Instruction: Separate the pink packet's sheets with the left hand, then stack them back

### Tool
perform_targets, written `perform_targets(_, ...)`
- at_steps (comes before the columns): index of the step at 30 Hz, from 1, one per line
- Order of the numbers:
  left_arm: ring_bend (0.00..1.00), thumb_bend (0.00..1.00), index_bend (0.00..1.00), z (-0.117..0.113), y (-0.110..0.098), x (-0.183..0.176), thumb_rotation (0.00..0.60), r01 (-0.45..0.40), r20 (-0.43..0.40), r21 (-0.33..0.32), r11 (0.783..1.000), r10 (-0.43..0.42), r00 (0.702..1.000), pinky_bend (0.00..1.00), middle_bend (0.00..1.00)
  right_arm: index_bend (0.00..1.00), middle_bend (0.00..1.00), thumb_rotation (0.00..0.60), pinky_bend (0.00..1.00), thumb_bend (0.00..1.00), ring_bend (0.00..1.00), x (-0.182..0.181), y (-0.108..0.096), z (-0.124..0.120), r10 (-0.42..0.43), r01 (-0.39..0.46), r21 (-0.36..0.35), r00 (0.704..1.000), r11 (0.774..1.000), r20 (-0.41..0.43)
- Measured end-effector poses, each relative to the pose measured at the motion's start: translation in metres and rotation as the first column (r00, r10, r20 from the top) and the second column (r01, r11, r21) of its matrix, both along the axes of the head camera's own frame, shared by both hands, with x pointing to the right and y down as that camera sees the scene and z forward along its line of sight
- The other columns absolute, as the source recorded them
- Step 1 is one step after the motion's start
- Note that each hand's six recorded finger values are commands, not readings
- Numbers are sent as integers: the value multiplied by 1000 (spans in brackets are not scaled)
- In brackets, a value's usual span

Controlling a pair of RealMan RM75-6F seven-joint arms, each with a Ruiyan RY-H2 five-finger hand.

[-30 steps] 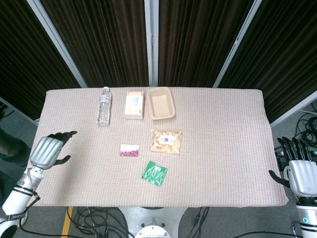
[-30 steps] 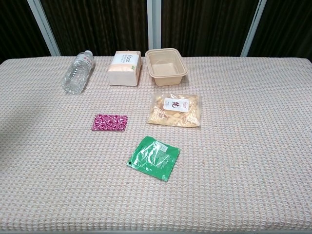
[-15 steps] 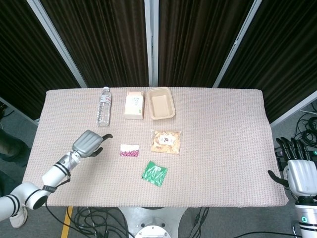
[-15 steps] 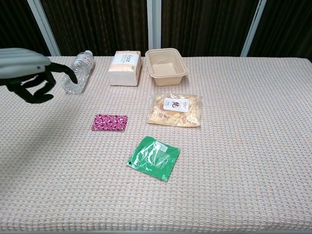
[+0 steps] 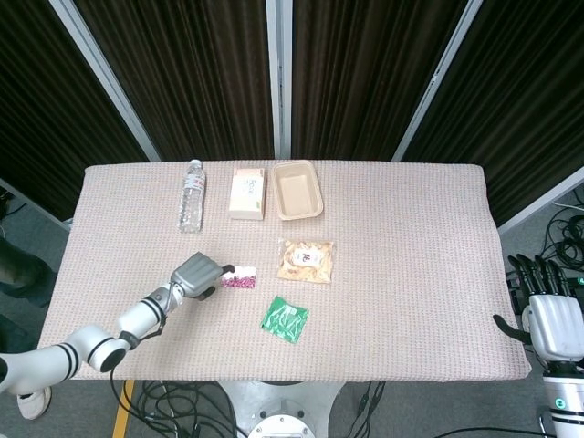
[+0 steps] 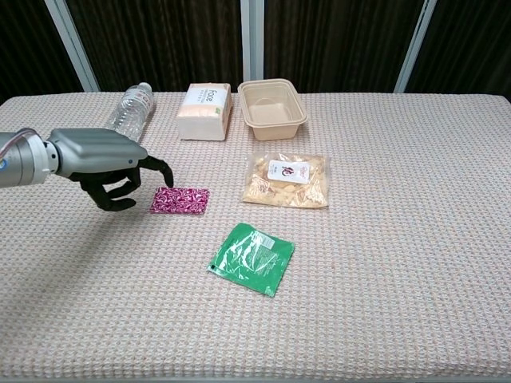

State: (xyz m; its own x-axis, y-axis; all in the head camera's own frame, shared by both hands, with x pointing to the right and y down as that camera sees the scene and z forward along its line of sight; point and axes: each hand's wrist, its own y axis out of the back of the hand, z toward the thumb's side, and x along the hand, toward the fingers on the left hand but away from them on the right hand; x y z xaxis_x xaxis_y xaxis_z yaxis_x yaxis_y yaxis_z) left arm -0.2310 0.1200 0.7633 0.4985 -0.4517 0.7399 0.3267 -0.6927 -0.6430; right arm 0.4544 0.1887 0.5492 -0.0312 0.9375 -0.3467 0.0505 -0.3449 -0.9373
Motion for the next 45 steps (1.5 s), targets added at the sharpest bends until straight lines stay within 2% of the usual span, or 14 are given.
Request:
perform_targets(16, 843, 492, 274, 22, -6, 8, 600, 29, 59, -5, 1000, -28, 998, 927, 869, 98, 92, 600, 0, 54, 5, 4, -1, 3, 10, -10, -11, 1000, 1000, -4)
perform_targets(28, 843, 493, 274, 16, 12, 11, 600, -33, 70, -21, 999, 34, 997, 927, 869, 98, 93, 600, 0, 51, 7, 7, 1, 6, 20, -20, -20, 1000, 1000, -2)
perform_targets(45, 843, 493, 274, -9, 56, 21, 600, -153, 53, -107, 982, 160, 986, 926, 868, 98, 92, 600, 0, 52, 6, 10, 5, 3, 31, -31, -14, 1000, 999, -1)
